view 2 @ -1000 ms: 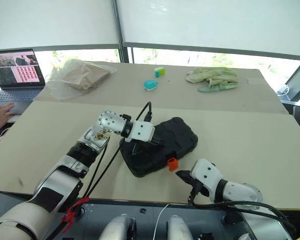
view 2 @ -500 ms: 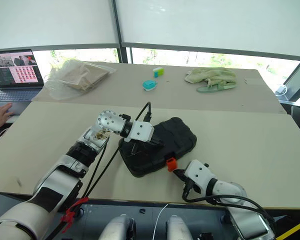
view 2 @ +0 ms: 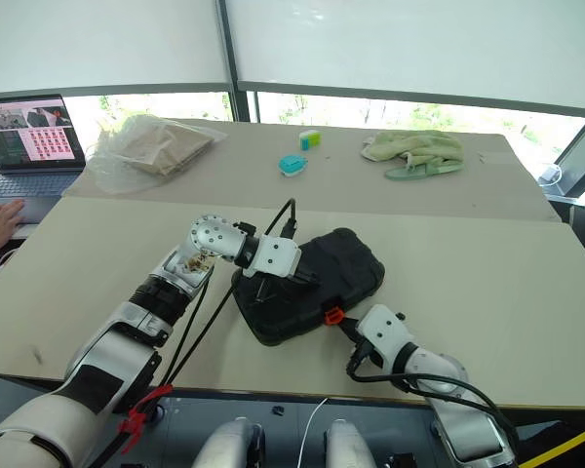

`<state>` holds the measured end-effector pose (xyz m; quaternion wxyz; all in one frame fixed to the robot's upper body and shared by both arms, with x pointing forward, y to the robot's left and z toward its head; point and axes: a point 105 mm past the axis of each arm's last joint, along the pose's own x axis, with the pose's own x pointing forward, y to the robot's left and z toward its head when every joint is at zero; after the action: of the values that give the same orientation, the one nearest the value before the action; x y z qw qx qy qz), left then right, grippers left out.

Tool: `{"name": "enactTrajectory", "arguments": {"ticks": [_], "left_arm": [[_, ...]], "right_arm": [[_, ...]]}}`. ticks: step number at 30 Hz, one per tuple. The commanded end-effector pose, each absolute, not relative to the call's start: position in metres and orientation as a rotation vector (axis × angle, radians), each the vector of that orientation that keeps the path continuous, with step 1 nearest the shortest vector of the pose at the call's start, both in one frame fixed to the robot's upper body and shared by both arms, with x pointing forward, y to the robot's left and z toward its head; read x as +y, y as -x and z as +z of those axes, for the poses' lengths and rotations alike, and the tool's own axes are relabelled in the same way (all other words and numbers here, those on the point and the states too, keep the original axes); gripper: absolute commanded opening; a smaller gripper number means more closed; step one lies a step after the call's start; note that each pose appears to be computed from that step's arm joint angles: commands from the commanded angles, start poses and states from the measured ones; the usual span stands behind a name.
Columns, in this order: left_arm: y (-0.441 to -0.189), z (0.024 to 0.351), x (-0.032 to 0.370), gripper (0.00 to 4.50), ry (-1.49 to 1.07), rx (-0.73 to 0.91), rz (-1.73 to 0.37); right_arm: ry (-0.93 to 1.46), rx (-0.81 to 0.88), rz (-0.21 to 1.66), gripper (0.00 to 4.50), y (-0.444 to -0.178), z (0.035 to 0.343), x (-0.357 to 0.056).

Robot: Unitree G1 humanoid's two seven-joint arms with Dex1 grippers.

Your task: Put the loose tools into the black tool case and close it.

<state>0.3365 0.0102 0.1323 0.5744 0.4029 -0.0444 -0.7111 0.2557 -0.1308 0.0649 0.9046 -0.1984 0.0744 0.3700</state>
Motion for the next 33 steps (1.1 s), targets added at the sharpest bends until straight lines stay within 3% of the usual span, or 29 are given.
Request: {"name": "enactTrajectory", "arguments": {"ticks": [1,23,29,33], "left_arm": [[-0.332,0.106,0.013,0.05,-0.969,-0.006,-1.707],[-0.333,0.103,0.012,0.05,-0.973,-0.004,-1.709],[-0.334,0.101,0.012,0.05,-0.959,0.003,-1.697],[-0.341,0.109,0.024,0.05,-0.875,0.061,-1.647]], "right_arm": [[0.404,0.018,0.765,0.00,-0.254,0.102,-0.123],[0.380,0.027,0.863,0.00,-0.247,0.131,-0.112],[0.419,0.062,0.856,0.00,-0.254,0.132,-0.120],[0.412,0.108,0.888,0.00,-0.244,0.136,-0.129]]}}
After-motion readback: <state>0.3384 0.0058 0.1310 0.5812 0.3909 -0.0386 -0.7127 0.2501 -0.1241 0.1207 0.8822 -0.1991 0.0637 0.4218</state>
